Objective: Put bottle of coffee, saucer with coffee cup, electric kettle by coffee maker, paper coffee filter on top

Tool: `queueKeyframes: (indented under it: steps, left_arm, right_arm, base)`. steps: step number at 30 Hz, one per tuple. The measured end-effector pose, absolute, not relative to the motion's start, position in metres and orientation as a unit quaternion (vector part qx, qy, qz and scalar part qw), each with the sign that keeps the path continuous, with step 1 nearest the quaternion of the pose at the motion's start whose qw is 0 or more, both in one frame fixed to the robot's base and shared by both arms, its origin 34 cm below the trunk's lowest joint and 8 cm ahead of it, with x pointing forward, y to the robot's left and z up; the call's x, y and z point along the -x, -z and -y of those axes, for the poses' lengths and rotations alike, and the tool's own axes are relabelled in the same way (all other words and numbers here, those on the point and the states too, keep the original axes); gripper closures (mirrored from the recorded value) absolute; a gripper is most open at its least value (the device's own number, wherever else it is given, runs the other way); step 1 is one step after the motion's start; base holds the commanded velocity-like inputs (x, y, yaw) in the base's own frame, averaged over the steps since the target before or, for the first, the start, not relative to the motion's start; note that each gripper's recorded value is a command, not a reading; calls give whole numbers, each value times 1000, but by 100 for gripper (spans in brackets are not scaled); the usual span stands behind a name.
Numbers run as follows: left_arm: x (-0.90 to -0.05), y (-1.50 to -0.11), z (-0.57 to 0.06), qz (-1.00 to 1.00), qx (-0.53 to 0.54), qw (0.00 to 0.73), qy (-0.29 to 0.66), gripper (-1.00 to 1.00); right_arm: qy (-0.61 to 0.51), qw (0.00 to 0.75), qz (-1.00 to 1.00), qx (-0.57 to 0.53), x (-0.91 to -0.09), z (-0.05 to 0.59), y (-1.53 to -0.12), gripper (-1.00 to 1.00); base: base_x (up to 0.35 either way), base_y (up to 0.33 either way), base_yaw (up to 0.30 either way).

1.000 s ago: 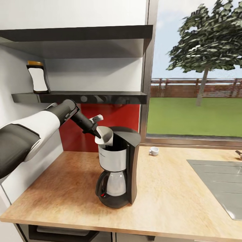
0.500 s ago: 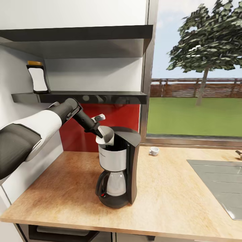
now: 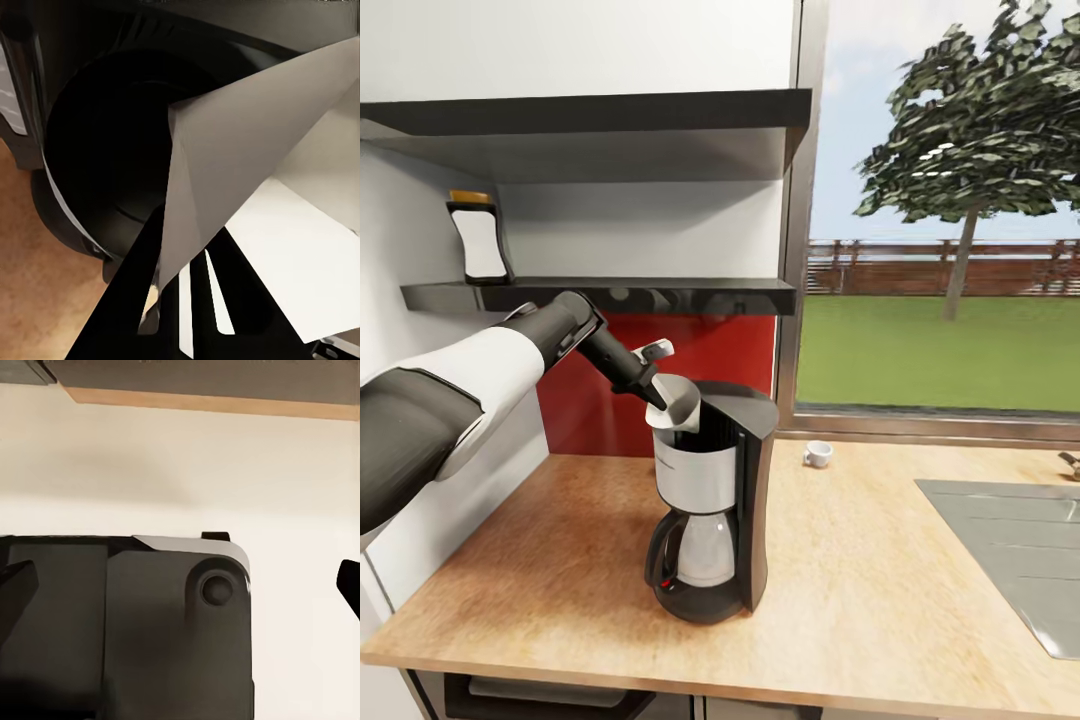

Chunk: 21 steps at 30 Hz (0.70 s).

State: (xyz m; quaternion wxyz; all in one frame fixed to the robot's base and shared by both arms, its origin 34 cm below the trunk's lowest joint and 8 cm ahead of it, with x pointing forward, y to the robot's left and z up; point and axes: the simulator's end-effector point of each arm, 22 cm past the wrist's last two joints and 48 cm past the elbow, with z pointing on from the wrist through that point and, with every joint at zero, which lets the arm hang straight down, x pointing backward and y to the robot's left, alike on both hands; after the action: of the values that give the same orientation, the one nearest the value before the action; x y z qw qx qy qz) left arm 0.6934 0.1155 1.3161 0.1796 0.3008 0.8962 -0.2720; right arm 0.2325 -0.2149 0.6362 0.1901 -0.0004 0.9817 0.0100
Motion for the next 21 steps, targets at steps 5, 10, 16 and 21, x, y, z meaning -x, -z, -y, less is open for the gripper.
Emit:
queueKeyframes:
  steps: [5, 10, 16, 21]
  left_arm:
    - [-691, -1321, -116, -896, -301, 183, 271, 100]
    - [-689, -1325, -116, -895, -303, 187, 270, 100]
    - [-685, -1329, -114, -894, -303, 189, 271, 100]
    - [-684, -1331, -114, -893, -303, 190, 271, 100]
  right_arm:
    - [-10, 194, -981, 0, -235, 215, -637, -100]
    - [-10, 198, -980, 0, -238, 215, -638, -100]
    - [-10, 202, -979, 0, -241, 215, -639, -100]
    - [-10, 203, -979, 0, -243, 215, -640, -100]
  base:
    - [0, 0, 0]
    - [0, 0, 0]
    - [0, 0, 0]
    - [0, 0, 0]
